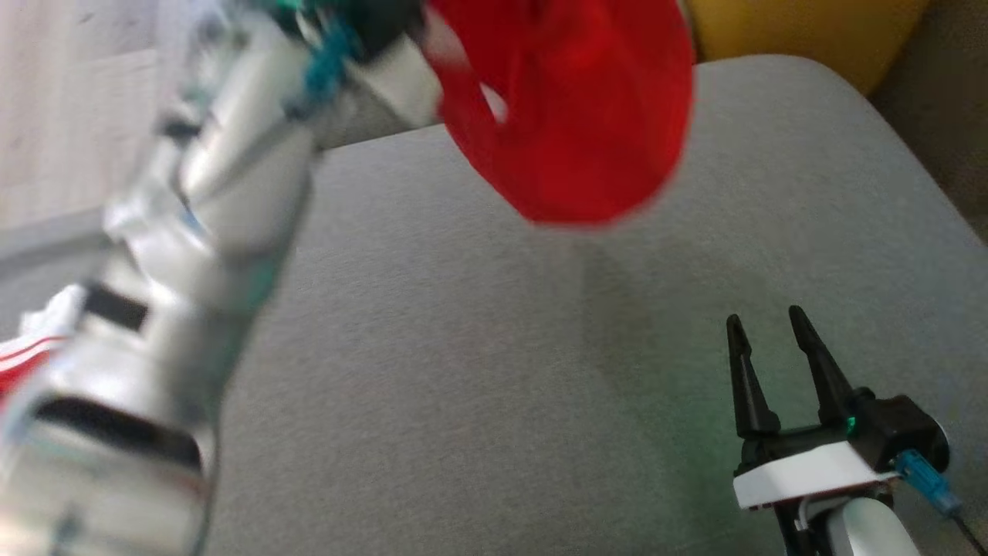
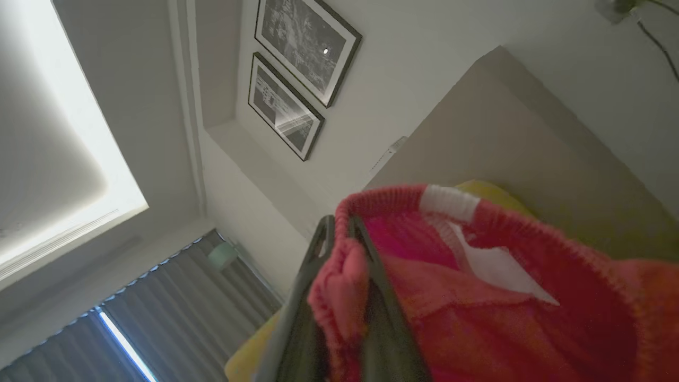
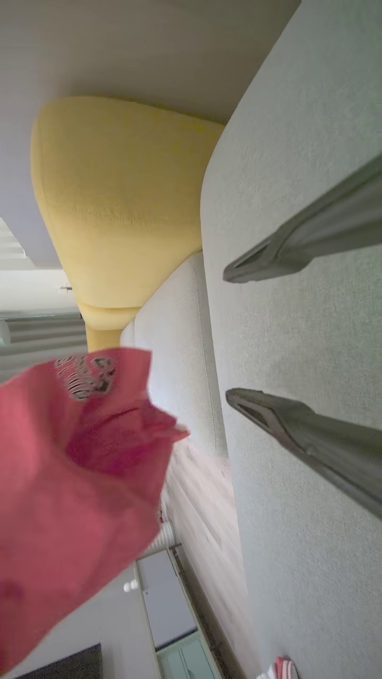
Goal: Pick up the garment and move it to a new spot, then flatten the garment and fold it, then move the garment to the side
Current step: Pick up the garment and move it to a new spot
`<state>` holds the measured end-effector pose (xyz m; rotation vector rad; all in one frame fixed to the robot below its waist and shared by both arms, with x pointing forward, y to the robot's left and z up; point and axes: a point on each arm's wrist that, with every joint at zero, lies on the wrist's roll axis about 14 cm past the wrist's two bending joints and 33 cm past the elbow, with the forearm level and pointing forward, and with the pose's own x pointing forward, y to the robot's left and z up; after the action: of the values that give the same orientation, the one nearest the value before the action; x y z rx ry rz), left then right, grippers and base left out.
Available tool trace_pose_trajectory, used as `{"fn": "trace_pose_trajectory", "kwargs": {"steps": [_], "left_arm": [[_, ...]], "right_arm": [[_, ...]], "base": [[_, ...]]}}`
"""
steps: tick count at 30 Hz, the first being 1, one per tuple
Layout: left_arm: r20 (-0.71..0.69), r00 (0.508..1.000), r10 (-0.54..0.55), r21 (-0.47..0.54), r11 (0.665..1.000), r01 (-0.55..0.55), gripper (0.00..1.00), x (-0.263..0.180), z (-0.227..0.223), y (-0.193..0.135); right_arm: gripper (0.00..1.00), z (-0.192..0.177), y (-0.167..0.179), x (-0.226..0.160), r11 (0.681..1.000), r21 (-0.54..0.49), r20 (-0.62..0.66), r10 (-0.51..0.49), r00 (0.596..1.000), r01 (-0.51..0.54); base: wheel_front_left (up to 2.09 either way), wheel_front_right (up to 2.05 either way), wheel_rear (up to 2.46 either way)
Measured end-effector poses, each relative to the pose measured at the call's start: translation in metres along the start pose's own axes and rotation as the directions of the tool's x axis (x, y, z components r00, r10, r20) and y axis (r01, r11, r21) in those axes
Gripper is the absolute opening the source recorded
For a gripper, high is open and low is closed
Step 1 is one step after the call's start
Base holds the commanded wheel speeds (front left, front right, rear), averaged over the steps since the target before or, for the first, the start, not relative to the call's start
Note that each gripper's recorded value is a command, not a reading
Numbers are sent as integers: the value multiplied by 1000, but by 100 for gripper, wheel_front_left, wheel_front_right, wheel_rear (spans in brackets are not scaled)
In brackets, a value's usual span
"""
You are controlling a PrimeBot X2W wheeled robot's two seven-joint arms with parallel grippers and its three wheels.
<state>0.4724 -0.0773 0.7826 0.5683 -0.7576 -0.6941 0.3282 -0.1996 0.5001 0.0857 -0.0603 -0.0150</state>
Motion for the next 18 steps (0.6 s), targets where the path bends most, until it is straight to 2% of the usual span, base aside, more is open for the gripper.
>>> {"fn": "trace_pose_trajectory", "kwargs": {"steps": [3, 6, 9, 10, 11, 13, 18], "left_arm": [[-31, 997, -73, -173, 983, 67, 0, -16, -27, -62], [-167, 970, -174, -397, 913, 95, 0, -65, -82, -136], [-342, 900, -272, -517, 854, 62, 0, -134, -133, -196], [-385, 879, -282, -543, 839, 31, 43, -152, -142, -207], [-420, 861, -286, -557, 830, 4, 100, -166, -149, -214], [-468, 847, -252, -560, 826, -64, 100, -181, -154, -213], [-505, 861, -64, -476, 853, -215, 100, -187, -142, -177]], "right_arm": [[100, -3, -10, -5, 999, 13, -11, -35, 999, 36], [100, -14, -14, -5, 998, 24, -46, -55, 997, 56], [100, -23, -14, -5, 998, 29, -80, -57, 995, 59], [100, -27, -14, -5, 998, 29, -91, -56, 994, 59], [100, -29, -13, -5, 998, 30, -98, -53, 994, 57], [100, -29, -12, -5, 998, 32, -98, -49, 994, 52], [100, -23, -8, -3, 999, 26, -76, -32, 997, 34]], "base": [[0, 0, 0], [0, 0, 0], [0, 0, 0], [0, 0, 0], [0, 0, 0], [0, 0, 0], [0, 0, 0]]}}
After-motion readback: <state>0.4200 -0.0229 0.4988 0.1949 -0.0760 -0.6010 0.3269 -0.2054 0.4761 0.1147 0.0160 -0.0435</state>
